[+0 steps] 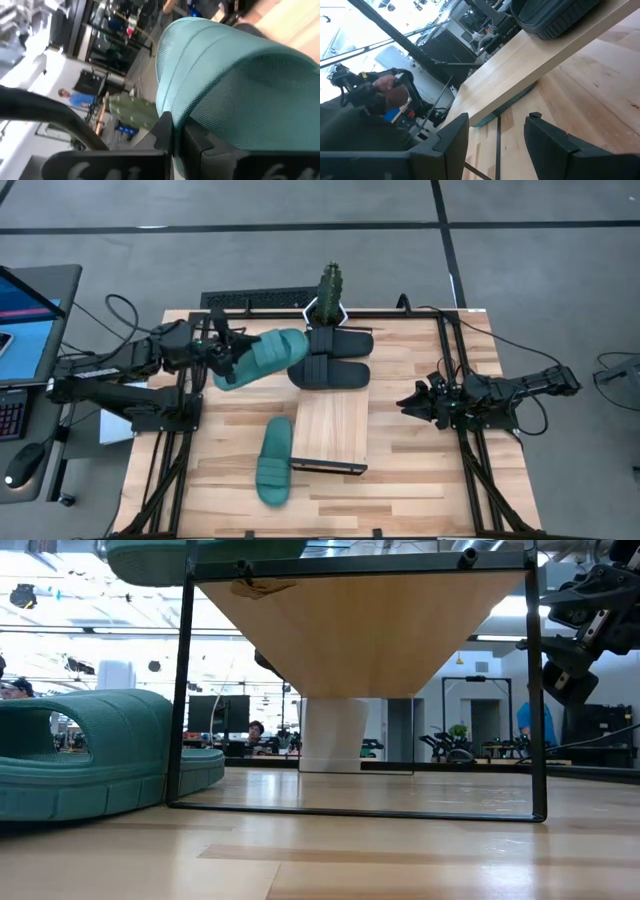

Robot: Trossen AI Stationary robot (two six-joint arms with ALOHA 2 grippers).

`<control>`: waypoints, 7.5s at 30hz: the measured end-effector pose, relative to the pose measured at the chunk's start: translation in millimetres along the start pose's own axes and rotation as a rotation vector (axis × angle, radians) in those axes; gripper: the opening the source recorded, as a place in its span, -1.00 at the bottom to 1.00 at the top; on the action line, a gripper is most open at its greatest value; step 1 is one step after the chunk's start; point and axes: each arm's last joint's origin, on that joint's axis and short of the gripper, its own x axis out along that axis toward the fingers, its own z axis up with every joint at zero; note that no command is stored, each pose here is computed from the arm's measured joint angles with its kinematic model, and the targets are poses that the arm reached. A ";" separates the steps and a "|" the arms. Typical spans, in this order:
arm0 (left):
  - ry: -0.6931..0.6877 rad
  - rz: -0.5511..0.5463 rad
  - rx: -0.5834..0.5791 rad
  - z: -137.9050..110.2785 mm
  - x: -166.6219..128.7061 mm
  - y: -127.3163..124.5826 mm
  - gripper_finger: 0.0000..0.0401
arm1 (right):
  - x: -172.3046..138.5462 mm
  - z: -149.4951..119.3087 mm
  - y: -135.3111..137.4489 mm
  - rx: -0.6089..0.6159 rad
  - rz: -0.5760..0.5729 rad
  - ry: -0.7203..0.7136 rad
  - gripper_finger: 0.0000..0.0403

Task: Pick and place slides into the shelf
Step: Put the top green slipper on the shelf

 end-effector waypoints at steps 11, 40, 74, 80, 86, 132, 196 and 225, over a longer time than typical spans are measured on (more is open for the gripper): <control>-0.133 -0.075 0.050 31.4 20.2 15.7 -1.00 | 0.0 0.0 0.0 0.000 0.000 0.000 -0.12; -0.288 -0.267 0.114 90.9 104.1 -19.5 -1.00 | 0.0 -0.3 -0.3 -0.001 -0.003 0.004 -0.12; -0.333 -0.382 0.023 99.2 148.8 -60.7 -1.00 | 0.0 -0.9 -0.9 -0.001 -0.008 0.010 -0.12; -0.288 -0.395 0.022 88.2 160.2 -63.0 -1.00 | 0.0 -0.9 -0.9 -0.001 -0.008 0.010 -0.12; -0.275 -0.402 0.016 80.6 175.9 -70.0 -1.00 | 0.0 -0.9 -0.9 -0.001 -0.009 0.010 -0.12; -0.290 -0.432 -0.011 54.1 194.2 -62.3 -1.00 | 0.0 -0.9 -0.9 -0.001 -0.009 0.010 -0.12; -0.222 -0.526 0.018 34.7 207.1 -75.5 -0.59 | 0.0 -0.9 -0.9 0.000 -0.008 0.010 -0.12; -0.175 -0.451 0.150 42.0 204.1 -76.5 -0.17 | 0.0 -0.9 -0.9 0.000 -0.009 0.010 -0.12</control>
